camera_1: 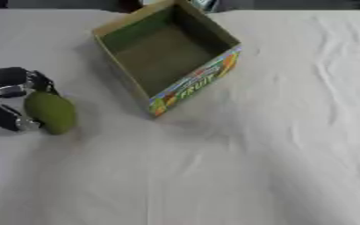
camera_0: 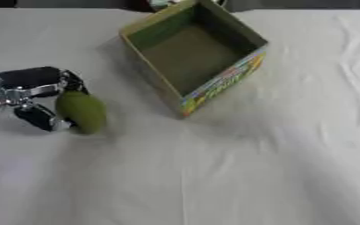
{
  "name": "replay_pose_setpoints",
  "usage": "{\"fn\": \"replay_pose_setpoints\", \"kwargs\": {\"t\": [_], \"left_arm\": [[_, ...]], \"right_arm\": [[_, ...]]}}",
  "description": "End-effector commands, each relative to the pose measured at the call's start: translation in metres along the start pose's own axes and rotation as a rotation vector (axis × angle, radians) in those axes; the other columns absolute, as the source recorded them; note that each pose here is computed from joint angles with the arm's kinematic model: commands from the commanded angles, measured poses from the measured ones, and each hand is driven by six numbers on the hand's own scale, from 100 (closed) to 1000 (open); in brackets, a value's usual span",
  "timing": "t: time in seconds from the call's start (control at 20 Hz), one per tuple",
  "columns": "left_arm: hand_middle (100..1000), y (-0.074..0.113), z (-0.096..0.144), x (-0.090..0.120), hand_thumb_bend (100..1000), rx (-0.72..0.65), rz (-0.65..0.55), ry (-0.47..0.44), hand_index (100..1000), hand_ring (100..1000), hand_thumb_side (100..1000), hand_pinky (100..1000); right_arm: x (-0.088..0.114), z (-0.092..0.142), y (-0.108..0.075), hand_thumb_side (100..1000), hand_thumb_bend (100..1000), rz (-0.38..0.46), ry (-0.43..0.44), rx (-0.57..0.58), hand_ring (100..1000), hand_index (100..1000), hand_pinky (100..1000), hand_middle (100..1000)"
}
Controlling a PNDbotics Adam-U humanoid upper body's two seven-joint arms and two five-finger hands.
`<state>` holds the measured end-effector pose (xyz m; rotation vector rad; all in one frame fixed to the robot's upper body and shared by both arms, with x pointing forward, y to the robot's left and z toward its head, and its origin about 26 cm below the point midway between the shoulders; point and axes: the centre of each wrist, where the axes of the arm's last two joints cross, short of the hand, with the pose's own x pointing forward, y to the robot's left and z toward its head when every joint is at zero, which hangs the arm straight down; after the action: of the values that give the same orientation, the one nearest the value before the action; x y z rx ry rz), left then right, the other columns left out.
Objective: Pick up objects on the table and place them in the box.
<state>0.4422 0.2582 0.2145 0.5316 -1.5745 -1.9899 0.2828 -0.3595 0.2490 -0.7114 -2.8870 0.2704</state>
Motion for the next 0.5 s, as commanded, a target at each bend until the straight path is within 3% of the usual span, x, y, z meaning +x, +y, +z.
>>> {"fn": "replay_pose_setpoints", "kwargs": {"t": [0.05, 0.5], "left_arm": [[490, 0.013, 0.008, 0.002, 190, -0.248, -0.218, -0.188, 684, 560, 100, 589], [473, 0.038, 0.022, 0.014, 222, -0.144, -0.301, -0.152, 653, 493, 100, 508]], "right_arm": [[0.005, -0.008, -0.004, 519, 100, 0.009, -0.032, -0.011, 731, 803, 868, 689], [0.005, -0.010, -0.005, 526, 100, 0.008, -0.028, -0.019, 728, 802, 867, 687]]}}
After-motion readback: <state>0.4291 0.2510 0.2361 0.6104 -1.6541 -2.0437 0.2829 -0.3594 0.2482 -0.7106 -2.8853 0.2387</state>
